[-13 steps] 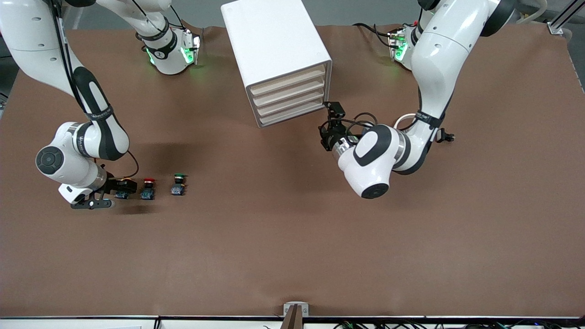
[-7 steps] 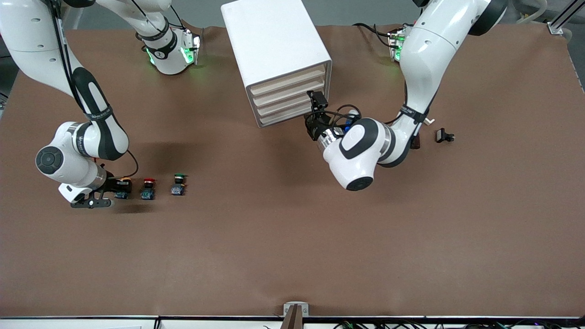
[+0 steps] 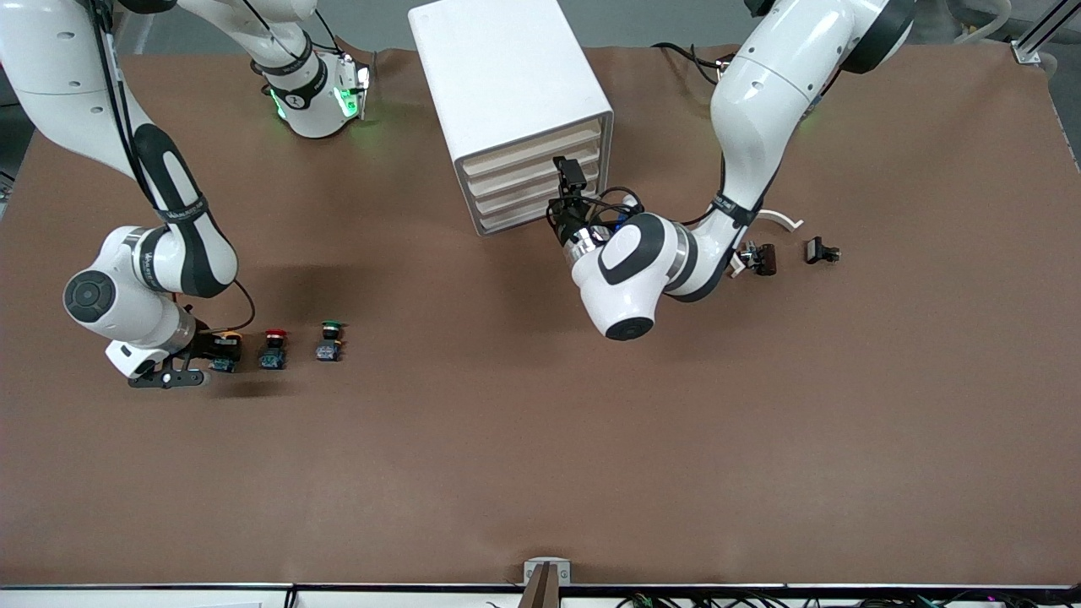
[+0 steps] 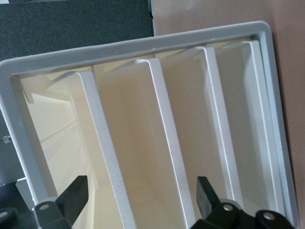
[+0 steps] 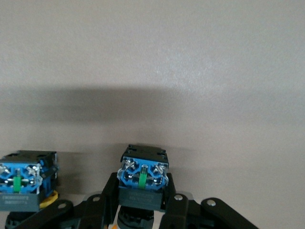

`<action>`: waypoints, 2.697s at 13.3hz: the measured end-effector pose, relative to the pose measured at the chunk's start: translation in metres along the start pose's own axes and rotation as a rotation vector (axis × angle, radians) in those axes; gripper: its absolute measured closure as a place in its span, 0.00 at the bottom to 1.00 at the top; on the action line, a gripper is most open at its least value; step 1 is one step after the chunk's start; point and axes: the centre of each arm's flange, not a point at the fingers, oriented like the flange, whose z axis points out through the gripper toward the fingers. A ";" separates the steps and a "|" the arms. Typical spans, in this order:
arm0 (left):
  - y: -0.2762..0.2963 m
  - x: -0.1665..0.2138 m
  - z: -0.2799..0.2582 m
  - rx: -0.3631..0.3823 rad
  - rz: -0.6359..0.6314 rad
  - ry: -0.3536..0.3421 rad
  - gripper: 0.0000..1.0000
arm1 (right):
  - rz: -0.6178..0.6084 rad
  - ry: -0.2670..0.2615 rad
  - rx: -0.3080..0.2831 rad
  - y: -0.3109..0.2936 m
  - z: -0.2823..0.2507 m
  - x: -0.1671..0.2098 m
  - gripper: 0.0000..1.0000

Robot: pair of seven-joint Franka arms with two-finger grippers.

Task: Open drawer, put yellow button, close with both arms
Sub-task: 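Grasp the yellow button with the right gripper while the left gripper grips the drawer, then pull the top drawer open with the left gripper while the right gripper lifts the button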

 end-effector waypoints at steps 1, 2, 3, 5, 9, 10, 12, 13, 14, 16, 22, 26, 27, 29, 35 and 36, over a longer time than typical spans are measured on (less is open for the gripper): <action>-0.001 -0.002 0.004 0.002 -0.008 0.006 0.00 | -0.001 0.006 -0.001 0.000 -0.002 0.002 0.59; -0.002 -0.004 0.007 0.003 -0.015 0.010 0.00 | -0.001 0.012 -0.002 0.000 -0.005 0.004 0.59; -0.003 -0.006 0.008 0.003 -0.019 0.011 0.00 | -0.002 0.019 -0.002 0.000 -0.009 0.006 0.59; -0.004 -0.007 0.008 0.003 -0.018 0.012 0.04 | -0.007 0.038 -0.005 -0.002 -0.021 0.011 0.59; -0.008 -0.017 0.025 0.011 -0.008 0.040 0.24 | -0.029 0.021 0.000 -0.015 -0.070 0.014 0.59; -0.010 -0.021 0.032 0.016 -0.003 0.048 0.24 | -0.035 0.011 0.001 -0.019 -0.086 0.012 0.59; -0.014 -0.029 0.044 0.030 0.007 0.053 0.25 | -0.049 -0.010 0.004 -0.028 -0.117 0.008 0.59; -0.015 -0.031 0.046 0.035 0.009 0.050 0.28 | -0.056 -0.021 0.005 -0.032 -0.133 0.004 0.59; -0.016 -0.032 0.046 0.036 0.009 0.047 0.41 | -0.064 -0.028 0.006 -0.037 -0.148 0.001 0.59; -0.015 -0.031 0.044 0.035 0.008 0.044 0.49 | -0.078 -0.033 0.006 -0.047 -0.177 -0.006 0.59; -0.018 -0.031 0.042 0.045 -0.053 0.044 0.85 | -0.072 -0.051 0.005 -0.084 -0.247 -0.025 0.59; -0.016 -0.028 0.037 0.042 -0.065 0.035 0.85 | 0.005 -0.110 -0.008 -0.136 -0.290 -0.035 0.59; -0.015 -0.024 0.030 0.040 -0.069 0.023 0.85 | 0.029 -0.123 -0.015 -0.151 -0.304 -0.037 0.59; -0.010 -0.013 0.007 0.033 -0.080 -0.016 0.85 | 0.072 -0.141 -0.029 -0.181 -0.330 -0.042 0.59; 0.003 0.015 -0.047 -0.016 -0.105 -0.133 0.85 | 0.224 -0.114 -0.064 -0.289 -0.375 -0.069 0.59; 0.004 0.017 -0.052 -0.022 -0.107 -0.144 0.85 | 0.258 -0.106 -0.070 -0.311 -0.378 -0.077 0.59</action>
